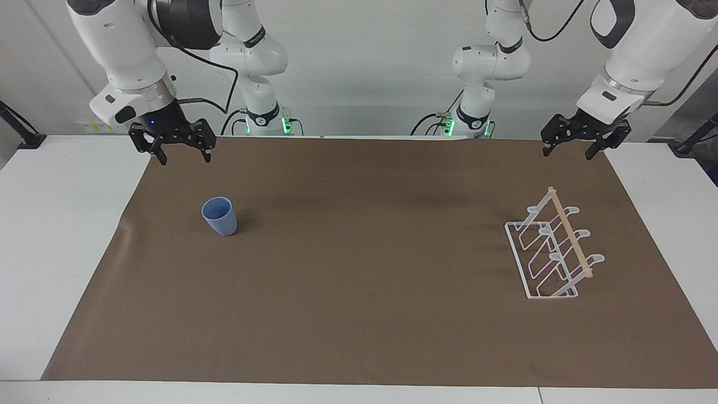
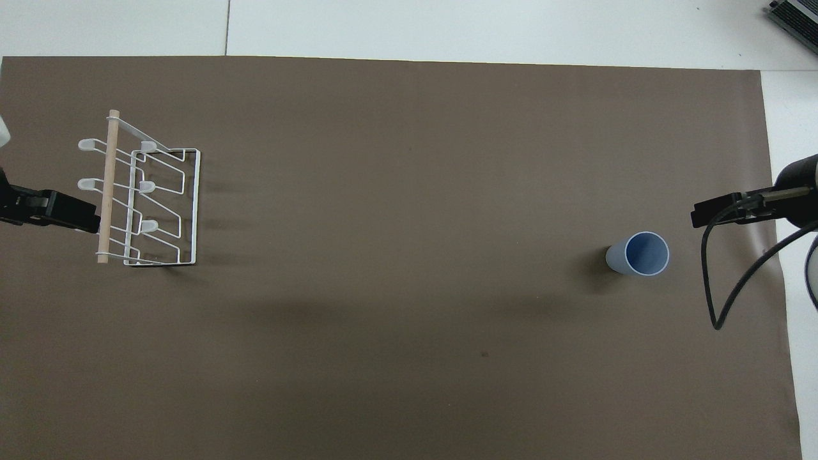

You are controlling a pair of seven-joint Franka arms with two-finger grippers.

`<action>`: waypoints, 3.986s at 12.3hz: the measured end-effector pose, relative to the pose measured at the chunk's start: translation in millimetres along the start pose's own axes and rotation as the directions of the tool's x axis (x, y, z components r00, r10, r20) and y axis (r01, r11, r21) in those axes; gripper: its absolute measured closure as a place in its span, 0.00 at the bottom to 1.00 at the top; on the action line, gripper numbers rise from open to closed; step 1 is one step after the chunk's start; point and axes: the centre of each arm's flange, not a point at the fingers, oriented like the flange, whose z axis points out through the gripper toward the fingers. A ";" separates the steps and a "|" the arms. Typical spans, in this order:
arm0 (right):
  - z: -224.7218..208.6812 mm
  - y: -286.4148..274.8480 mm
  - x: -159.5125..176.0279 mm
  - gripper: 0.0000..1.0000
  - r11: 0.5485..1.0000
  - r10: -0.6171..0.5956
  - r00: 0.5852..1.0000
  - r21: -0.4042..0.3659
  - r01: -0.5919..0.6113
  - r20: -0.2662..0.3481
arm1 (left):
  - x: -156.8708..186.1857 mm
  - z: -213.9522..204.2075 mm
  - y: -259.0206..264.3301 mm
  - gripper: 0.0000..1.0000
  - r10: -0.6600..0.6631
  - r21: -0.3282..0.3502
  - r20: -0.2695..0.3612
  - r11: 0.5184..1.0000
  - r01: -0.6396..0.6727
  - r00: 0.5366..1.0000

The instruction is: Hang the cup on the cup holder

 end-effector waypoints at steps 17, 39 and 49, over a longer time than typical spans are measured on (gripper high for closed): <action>4.2 -4.0 -2.9 0.00 1.000 -0.012 1.000 0.001 0.012 0.010 | 0.0 0.0 0.0 0.00 0.000 0.000 0.000 1.000 0.000 1.000; 222.1 -38.7 -47.2 0.00 0.999 -0.050 0.996 0.011 0.049 0.074 | 0.0 0.0 0.0 0.00 0.000 0.000 0.000 1.000 0.000 1.000; 248.7 -33.9 -47.4 0.00 0.999 -0.039 0.997 0.011 0.039 0.069 | 0.0 0.0 0.0 0.00 0.000 0.000 0.000 1.000 0.000 1.000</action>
